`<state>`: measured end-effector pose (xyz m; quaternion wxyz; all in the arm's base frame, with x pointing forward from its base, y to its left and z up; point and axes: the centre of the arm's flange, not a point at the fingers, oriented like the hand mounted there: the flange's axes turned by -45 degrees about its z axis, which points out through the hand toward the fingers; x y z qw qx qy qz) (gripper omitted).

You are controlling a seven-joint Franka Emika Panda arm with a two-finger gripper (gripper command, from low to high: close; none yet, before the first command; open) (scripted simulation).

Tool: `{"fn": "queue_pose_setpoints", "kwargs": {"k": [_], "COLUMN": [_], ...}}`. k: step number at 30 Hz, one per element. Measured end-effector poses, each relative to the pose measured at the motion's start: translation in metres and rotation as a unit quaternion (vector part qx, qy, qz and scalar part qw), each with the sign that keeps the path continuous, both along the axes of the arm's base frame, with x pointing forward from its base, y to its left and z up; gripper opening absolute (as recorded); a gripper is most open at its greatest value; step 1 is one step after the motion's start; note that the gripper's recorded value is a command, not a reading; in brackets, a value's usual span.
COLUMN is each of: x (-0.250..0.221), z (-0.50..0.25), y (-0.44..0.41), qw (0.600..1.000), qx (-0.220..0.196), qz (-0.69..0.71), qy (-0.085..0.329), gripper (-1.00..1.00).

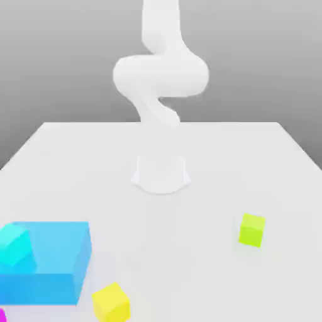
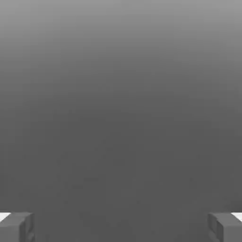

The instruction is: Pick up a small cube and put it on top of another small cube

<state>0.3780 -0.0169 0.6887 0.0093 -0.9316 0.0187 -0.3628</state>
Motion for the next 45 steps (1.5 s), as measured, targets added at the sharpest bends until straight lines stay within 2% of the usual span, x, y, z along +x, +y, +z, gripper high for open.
{"fn": "queue_pose_setpoints", "kwargs": {"k": [9,18,26,33,37,38,45], "x": [0.097,0.153,0.163,0.139,0.134,0.134,0.134], "z": [-0.103,-0.233,-0.363,-0.48,-0.546,-0.557,-0.557], "y": [-0.071,-0.153,-0.223,-0.282,-0.29,-0.29,-0.29], "qw": [0.993,0.974,0.948,0.917,0.912,0.912,0.911], "qx": [0.035,0.061,0.073,0.074,0.073,0.073,0.074], "qz": [-0.041,-0.096,-0.145,-0.188,-0.194,-0.194,-0.194], "qy": [0.101,0.195,0.276,0.345,0.355,0.355,0.355], "gripper": [0.0,0.0,0.0,0.0,0.0,-1.0,-1.0]}}
